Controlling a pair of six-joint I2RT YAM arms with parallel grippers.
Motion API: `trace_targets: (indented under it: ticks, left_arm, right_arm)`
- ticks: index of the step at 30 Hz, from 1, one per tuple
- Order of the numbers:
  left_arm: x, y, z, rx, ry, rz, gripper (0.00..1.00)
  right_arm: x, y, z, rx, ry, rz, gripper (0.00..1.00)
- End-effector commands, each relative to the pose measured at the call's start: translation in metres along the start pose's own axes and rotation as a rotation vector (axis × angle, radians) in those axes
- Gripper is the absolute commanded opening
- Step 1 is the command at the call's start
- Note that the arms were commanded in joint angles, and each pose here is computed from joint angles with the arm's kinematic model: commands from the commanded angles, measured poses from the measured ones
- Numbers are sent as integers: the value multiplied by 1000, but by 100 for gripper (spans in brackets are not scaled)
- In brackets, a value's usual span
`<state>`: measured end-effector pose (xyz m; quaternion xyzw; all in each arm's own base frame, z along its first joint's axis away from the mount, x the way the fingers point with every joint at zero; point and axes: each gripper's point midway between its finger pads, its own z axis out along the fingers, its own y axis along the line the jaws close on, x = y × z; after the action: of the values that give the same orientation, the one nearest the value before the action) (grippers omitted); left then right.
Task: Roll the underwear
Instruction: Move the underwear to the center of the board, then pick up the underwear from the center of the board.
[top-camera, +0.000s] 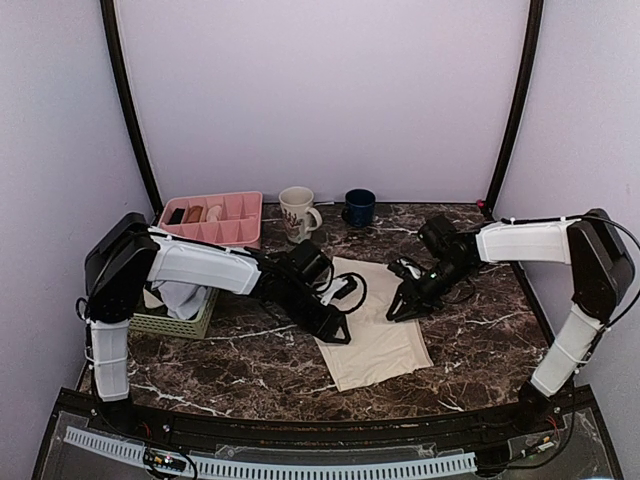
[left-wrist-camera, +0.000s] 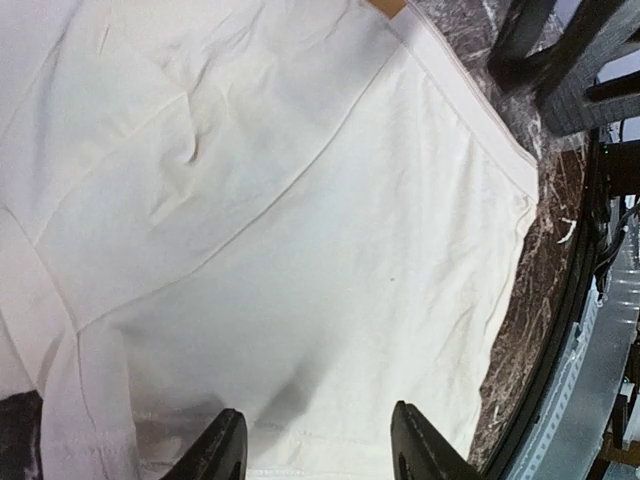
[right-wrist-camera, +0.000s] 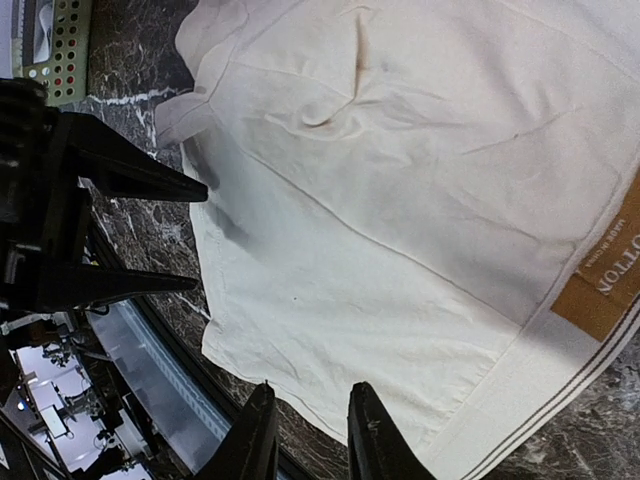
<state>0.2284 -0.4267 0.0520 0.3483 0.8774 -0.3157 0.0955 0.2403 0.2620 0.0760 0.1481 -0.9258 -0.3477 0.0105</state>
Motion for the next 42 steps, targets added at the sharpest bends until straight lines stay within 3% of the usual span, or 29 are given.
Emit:
trace_targets:
  ticks: [1, 10, 15, 17, 21, 28, 34, 42]
  left_arm:
    - [18, 3, 12, 28, 65, -56, 52]
    - [123, 35, -3, -62, 254, -110, 50]
    - [153, 41, -19, -97, 295, -101, 50]
    - [146, 32, -26, -70, 275, -73, 50]
    - [93, 5, -60, 18, 116, 12, 54]
    - [-6, 49, -122, 23, -178, -65, 59]
    - [-50, 83, -142, 9, -267, -94, 60]
    - [-77, 112, -143, 17, -323, -151, 60]
  right_arm:
    - [-4, -2, -13, 13, -33, -29, 25]
    - [-13, -1, -18, -2, -56, -44, 26]
    - [-10, 3, -16, -43, -70, -33, 26]
    - [-13, 6, -17, -54, -82, -43, 26]
    - [-35, 10, -25, -35, -128, -85, 29]
    - [-101, -27, -44, 48, -249, -99, 35]
    - [-140, -44, -37, 82, -238, -174, 40]
    - [-149, -56, -3, -5, -141, -226, 41]
